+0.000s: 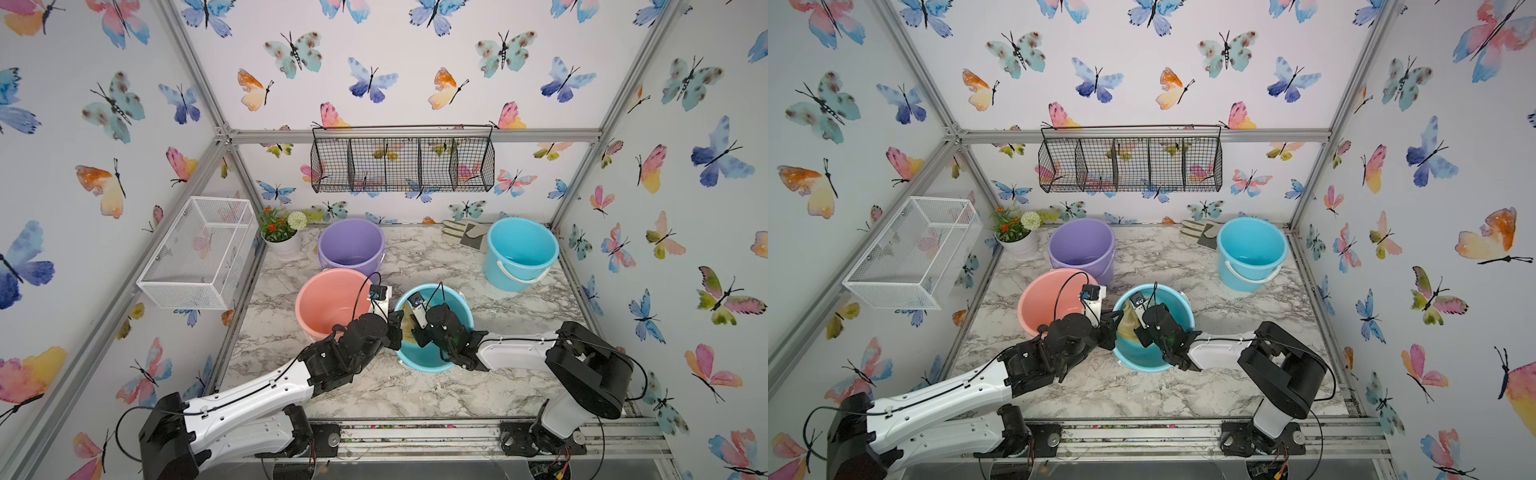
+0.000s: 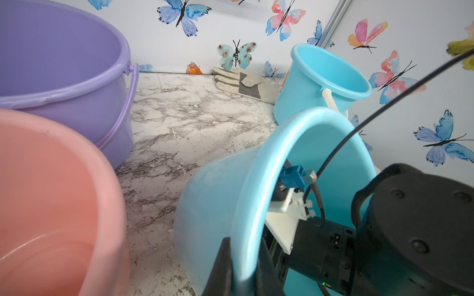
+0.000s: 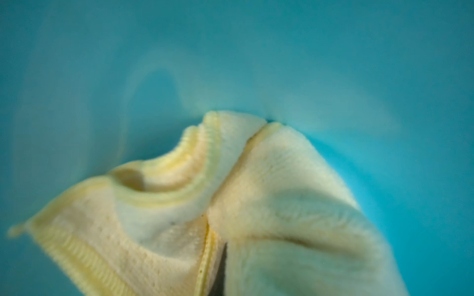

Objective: Wipe the inside of the bucket with a cloth
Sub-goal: Wipe the dirt from the inside of the bucket.

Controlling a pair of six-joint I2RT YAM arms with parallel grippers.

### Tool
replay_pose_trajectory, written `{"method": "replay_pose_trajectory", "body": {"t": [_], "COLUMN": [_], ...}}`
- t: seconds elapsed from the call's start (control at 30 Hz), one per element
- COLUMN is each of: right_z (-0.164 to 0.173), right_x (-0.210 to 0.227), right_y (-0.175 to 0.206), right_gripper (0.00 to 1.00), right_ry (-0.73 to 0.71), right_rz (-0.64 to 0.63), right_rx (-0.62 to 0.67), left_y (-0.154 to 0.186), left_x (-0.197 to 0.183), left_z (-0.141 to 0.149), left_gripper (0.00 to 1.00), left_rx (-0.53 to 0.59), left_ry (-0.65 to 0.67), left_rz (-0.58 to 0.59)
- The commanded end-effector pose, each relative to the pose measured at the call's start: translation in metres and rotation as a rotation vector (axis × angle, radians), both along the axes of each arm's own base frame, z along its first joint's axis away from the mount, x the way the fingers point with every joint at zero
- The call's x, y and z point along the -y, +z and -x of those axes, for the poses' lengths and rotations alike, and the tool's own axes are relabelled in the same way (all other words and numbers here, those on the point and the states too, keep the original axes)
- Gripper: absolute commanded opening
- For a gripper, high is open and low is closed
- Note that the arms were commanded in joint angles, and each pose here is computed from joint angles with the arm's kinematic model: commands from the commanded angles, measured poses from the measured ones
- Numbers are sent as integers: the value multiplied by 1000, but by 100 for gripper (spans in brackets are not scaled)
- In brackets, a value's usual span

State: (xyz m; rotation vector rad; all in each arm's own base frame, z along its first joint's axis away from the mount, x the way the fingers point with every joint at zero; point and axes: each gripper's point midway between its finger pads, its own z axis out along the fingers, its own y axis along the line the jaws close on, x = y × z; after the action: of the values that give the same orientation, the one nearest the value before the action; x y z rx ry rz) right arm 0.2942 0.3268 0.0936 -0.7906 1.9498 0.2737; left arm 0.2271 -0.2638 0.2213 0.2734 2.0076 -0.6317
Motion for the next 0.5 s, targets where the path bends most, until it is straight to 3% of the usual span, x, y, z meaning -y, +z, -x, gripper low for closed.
{"method": "replay_pose_trajectory", "body": {"t": [0.0, 0.23, 0.47], "right_z": [-32, -38, -19], "right_x": [8, 37, 57], "right_y": [39, 23, -5], "right_gripper": [2, 2, 2], "right_ry": [-115, -193, -224], "right_rz": [47, 308, 450], "right_rx": [167, 154, -73], "left_y": [-14, -10, -7], "left_x": [15, 13, 11], "left_z": [24, 24, 21], "left_gripper": [0, 0, 0], "left_rx": [-88, -82, -61], "left_ry": [-131, -125, -112], "left_rz": [-20, -7, -20]}}
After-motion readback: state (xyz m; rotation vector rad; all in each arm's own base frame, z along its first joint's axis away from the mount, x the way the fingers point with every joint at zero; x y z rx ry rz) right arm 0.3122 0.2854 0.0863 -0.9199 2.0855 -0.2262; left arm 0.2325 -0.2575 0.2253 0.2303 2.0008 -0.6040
